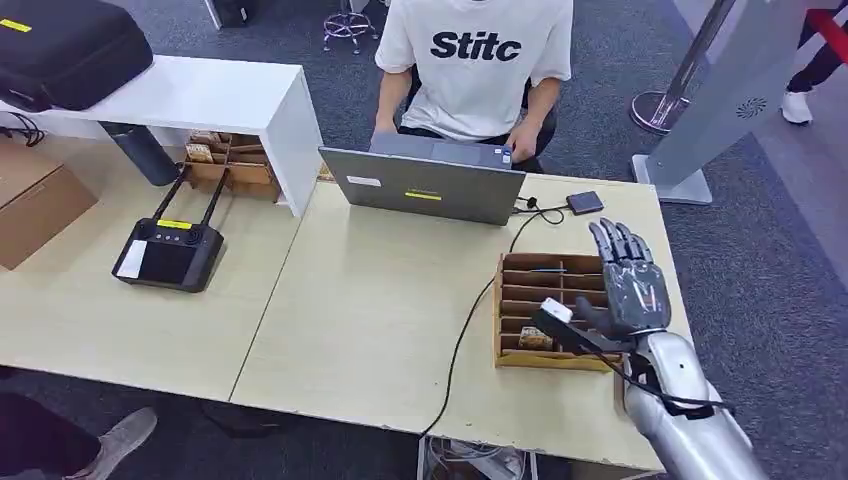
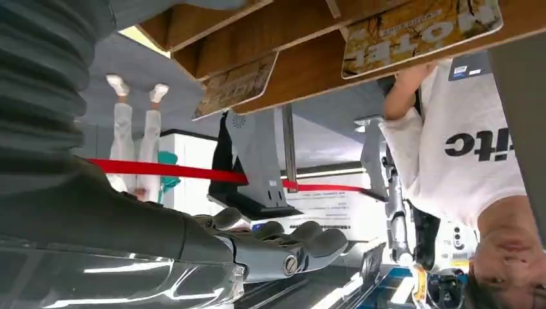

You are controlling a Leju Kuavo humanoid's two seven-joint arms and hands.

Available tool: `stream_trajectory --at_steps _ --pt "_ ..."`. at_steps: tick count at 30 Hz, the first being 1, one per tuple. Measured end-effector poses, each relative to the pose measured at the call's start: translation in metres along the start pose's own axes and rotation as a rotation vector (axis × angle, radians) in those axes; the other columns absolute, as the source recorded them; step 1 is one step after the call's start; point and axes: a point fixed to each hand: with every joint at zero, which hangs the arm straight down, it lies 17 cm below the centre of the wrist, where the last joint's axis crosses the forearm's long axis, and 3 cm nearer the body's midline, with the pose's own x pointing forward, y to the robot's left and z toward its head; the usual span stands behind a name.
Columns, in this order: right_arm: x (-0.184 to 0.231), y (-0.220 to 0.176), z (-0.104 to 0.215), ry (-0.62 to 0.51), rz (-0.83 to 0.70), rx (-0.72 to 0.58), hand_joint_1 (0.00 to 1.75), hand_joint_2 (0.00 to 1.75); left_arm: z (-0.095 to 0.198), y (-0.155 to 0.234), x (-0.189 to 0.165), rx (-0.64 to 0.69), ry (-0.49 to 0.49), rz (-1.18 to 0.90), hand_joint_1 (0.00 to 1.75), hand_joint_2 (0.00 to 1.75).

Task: Pass the card to the sensor for recognition and then transmit it.

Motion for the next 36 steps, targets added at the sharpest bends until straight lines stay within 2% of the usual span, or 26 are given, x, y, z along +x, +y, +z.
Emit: stream_trajectory --at_steps 23,36 --pt "-0.016 0.012 0.0 0.033 0.017 0.039 0.0 1.75 -0.001 0.004 0.002 0.006 -0.004 -0.011 0.0 1.75" --pt "-0.042 0.011 -0.003 0.089 0.027 0.048 0.0 1.75 -0.001 0.006 0.004 0.01 -0.007 -0.021 0.0 1.75"
